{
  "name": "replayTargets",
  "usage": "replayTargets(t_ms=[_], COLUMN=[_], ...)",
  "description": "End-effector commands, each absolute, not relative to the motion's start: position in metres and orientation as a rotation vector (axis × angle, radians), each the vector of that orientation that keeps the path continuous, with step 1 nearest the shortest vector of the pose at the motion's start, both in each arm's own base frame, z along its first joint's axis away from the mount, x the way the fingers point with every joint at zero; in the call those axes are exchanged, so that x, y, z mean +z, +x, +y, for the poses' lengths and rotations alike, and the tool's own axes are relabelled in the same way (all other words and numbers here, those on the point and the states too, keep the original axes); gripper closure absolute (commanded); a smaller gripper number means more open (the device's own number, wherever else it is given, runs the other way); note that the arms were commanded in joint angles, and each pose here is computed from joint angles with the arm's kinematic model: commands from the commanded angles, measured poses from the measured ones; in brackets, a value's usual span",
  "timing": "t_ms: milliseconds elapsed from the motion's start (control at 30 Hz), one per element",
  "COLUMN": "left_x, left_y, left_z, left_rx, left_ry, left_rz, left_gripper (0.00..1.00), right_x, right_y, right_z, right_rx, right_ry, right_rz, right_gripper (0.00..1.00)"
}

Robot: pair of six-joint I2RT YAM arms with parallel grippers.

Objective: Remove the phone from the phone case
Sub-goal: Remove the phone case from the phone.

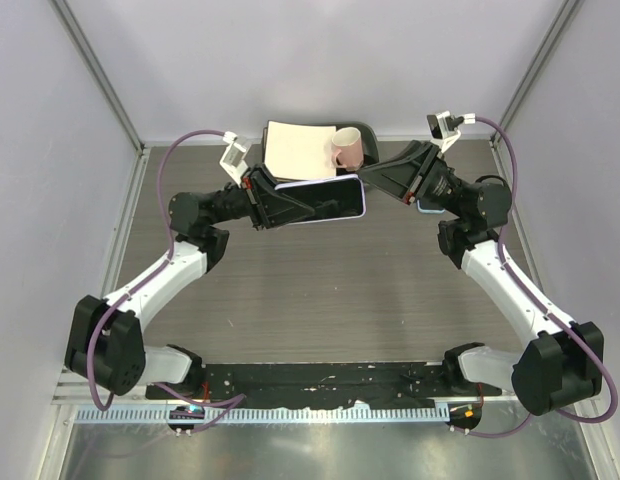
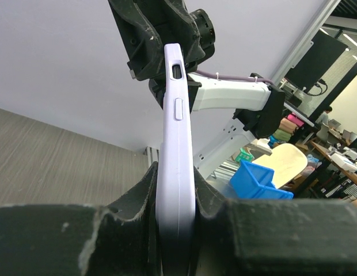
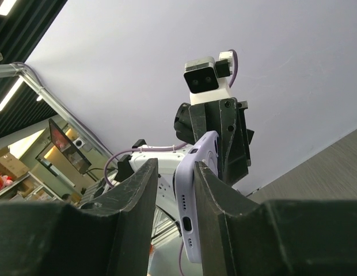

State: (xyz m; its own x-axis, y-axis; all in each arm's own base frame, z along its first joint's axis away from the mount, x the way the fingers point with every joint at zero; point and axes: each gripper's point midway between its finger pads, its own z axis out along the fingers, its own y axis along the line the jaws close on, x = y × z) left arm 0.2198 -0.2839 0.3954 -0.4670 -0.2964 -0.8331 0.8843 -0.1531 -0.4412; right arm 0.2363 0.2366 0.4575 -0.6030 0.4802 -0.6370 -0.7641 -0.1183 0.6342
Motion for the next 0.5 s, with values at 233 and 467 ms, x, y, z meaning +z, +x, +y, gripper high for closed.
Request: replayTargets(t_ms=[233,467], left_x=[0.4221,0.4215], left_y=[0.2196,0.2195], left_z=[-0.281,-0.2806], left_rx=[-1.709,-1.707], left_ry=[0.753,0.756], left_rz=[1.121,1.121], left_gripper=[1.0,1.0], right_x=[0.4583,0.4571], right_y=[0.2432,0.2454], right_z=[0.2411,0.2419], right_rx=[1.801,1.803], right_ry=[-0.342,-0.331], right_rz=[1.263,1.272], right_gripper=[0.63,0.74])
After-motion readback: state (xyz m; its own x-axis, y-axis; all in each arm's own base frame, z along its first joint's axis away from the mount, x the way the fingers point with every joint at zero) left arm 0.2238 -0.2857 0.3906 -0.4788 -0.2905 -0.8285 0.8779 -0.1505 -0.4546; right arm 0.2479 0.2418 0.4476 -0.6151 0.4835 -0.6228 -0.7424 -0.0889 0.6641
